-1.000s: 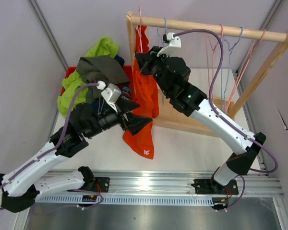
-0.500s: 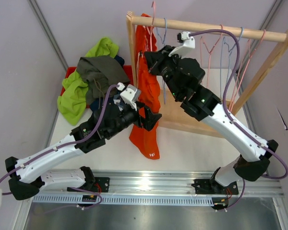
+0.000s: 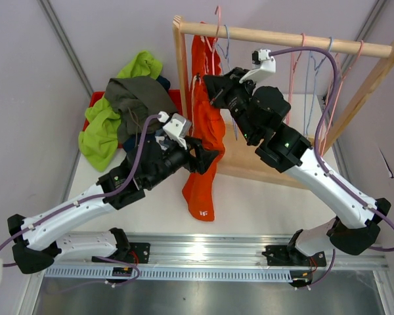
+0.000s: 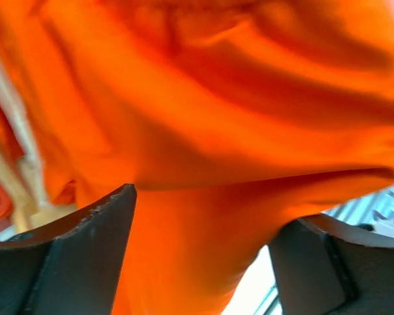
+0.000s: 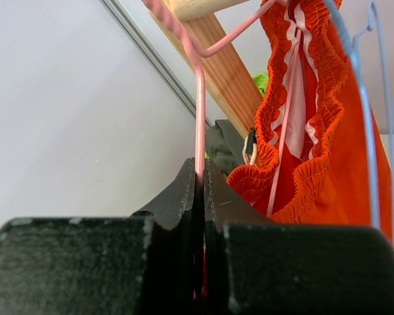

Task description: Remove the shorts from the hanger

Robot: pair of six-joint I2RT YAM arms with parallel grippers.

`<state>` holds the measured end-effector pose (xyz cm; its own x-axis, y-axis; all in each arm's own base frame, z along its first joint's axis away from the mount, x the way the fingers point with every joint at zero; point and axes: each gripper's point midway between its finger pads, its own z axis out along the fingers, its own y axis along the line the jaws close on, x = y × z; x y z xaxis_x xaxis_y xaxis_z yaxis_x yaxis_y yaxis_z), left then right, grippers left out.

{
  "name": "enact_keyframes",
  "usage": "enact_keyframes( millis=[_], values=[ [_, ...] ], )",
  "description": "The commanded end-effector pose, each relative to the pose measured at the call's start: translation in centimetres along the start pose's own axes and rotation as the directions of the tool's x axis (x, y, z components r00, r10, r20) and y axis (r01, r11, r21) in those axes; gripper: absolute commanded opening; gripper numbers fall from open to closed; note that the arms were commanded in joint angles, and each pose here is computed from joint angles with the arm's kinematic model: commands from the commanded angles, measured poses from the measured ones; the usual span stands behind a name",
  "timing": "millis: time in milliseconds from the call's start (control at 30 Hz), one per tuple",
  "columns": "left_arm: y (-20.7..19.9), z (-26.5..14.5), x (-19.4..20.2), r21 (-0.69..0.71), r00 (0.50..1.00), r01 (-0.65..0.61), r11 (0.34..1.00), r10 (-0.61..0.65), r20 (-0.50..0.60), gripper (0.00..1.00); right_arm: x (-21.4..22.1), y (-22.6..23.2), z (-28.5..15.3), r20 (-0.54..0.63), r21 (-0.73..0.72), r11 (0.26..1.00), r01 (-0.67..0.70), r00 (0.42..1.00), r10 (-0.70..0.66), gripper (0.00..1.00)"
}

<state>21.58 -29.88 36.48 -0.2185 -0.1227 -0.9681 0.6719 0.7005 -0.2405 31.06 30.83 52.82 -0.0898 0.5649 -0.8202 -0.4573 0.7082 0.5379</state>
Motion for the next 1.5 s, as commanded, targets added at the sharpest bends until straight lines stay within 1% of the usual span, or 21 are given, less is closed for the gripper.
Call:
enact_keyframes(
  millis=[0, 33, 67, 100, 167, 200, 367, 400, 467, 600, 633, 767, 933, 1000, 1067, 1100, 1233, 1333, 1367, 1433, 1467],
  values=[
    [-3.5, -0.4, -3.3, 0.169, 0.994, 0.039, 0.985, -0.056, 0.098, 0.68, -5.2, 1.9, -1.1, 0.150, -0.067, 0.993, -0.094, 0.983, 0.103, 0.00],
    [-4.6, -0.8, -3.4, 0.232, 0.993, 0.054, 0.971, -0.077, 0.094, 0.61, -5.1, 1.9, -1.0, 0.149, -0.066, 0.994, -0.091, 0.984, 0.099, 0.00],
    [-5.1, -0.8, -2.9, 0.259, 0.993, 0.062, 0.964, -0.086, 0.085, 0.51, -5.2, 1.9, -0.9, 0.151, -0.064, 0.994, -0.092, 0.983, 0.100, 0.00],
    [-5.6, -1.0, -3.4, 0.290, 0.989, 0.070, 0.954, -0.103, 0.102, 0.29, -5.3, 1.9, -0.9, 0.156, -0.063, 0.994, -0.091, 0.983, 0.100, 0.00],
    [-6.7, -1.5, -3.2, 0.351, 0.987, 0.097, 0.931, -0.136, 0.089, 0.08, -5.5, 1.9, -0.9, 0.162, -0.062, 0.994, -0.091, 0.982, 0.100, 0.00],
    [-7.1, -1.6, -2.6, 0.361, 0.987, 0.105, 0.926, -0.141, 0.075, 0.00, -5.6, 1.9, -0.9, 0.166, -0.061, 0.994, -0.089, 0.981, 0.098, 0.00],
    [-8.5, -3.1, -1.4, 0.398, 0.988, 0.105, 0.911, -0.143, 0.065, 0.00, -6.0, 1.8, -0.8, 0.180, -0.051, 0.996, -0.072, 0.980, 0.080, 0.00],
    [-9.5, -3.7, -0.5, 0.426, 0.990, 0.103, 0.899, -0.135, 0.045, 0.00, -6.3, 1.7, -0.8, 0.185, -0.048, 0.996, -0.071, 0.980, 0.079, 0.00],
    [-9.5, -3.9, 1.8, 0.398, 0.993, 0.102, 0.912, -0.115, 0.010, 0.00, -6.9, 1.5, -0.7, 0.194, -0.043, 0.997, -0.069, 0.978, 0.076, 0.00],
    [-11.2, -5.8, 5.3, 0.409, 0.992, 0.122, 0.904, -0.114, -0.044, 0.00, -8.0, 1.3, -0.5, 0.208, -0.037, 0.997, -0.062, 0.976, 0.069, 0.00],
    [-11.2, -6.0, 7.1, 0.403, 0.992, 0.127, 0.906, -0.107, -0.072, 0.00, -8.6, 1.3, -0.6, 0.218, -0.042, 0.997, -0.064, 0.973, 0.072, 0.00],
    [-13.6, -8.1, 10.2, 0.434, 0.989, 0.123, 0.892, -0.074, -0.128, 0.00, -8.7, 0.8, -0.7, 0.210, -0.023, 0.999, -0.050, 0.976, 0.053, 0.00],
    [-13.9, -8.4, 12.5, 0.401, 0.983, 0.136, 0.906, -0.073, -0.167, 0.00, -9.1, 0.7, -1.0, 0.210, -0.020, 0.998, -0.053, 0.976, 0.056, 0.00],
    [-13.4, -8.0, 12.2, 0.368, 0.985, 0.130, 0.921, -0.077, -0.156, 0.00, -8.7, 0.6, -1.1, 0.195, -0.019, 0.998, -0.056, 0.979, 0.059, 0.00],
    [-12.0, -7.1, 12.3, 0.280, 0.989, 0.097, 0.955, -0.060, -0.138, 0.00, -8.4, 0.4, -1.7, 0.170, -0.015, 0.997, -0.070, 0.983, 0.071, 0.00],
    [-11.8, -6.8, 10.4, 0.255, 0.994, 0.078, 0.964, -0.054, -0.100, 0.00, -8.1, 0.4, -2.0, 0.157, -0.010, 0.997, -0.079, 0.984, 0.079, 0.00],
    [-8.2, -4.4, 7.2, 0.086, 0.999, -0.018, 0.996, 0.022, -0.045, 0.00, -5.6, 0.0, -4.3, 0.070, -0.006, 0.989, -0.150, 0.986, 0.150, 0.00],
    [-6.1, -3.0, 3.2, 0.023, 1.000, -0.018, 1.000, 0.017, 0.019, 0.00, -3.5, -0.7, -6.8, -0.012, 0.006, 0.981, -0.196, 0.980, 0.196, 0.00],
    [-5.8, -2.7, 2.8, 0.028, 1.000, -0.023, 0.999, 0.023, 0.021, 0.00, -2.5, -1.1, -7.5, -0.053, 0.024, 0.972, -0.233, 0.971, 0.234, 0.00],
    [-3.6, -2.1, 0.5, -0.037, 0.997, -0.039, 0.999, 0.041, 0.059, 0.00, -1.1, -1.7, -9.3, -0.117, 0.034, 0.965, -0.259, 0.958, 0.261, 0.00],
    [-3.0, -1.8, 0.4, -0.043, 0.997, -0.056, 0.998, 0.058, 0.048, 0.00, -0.7, -1.8, -10.2, -0.144, 0.034, 0.954, -0.296, 0.944, 0.298, 0.00]
  ],
)
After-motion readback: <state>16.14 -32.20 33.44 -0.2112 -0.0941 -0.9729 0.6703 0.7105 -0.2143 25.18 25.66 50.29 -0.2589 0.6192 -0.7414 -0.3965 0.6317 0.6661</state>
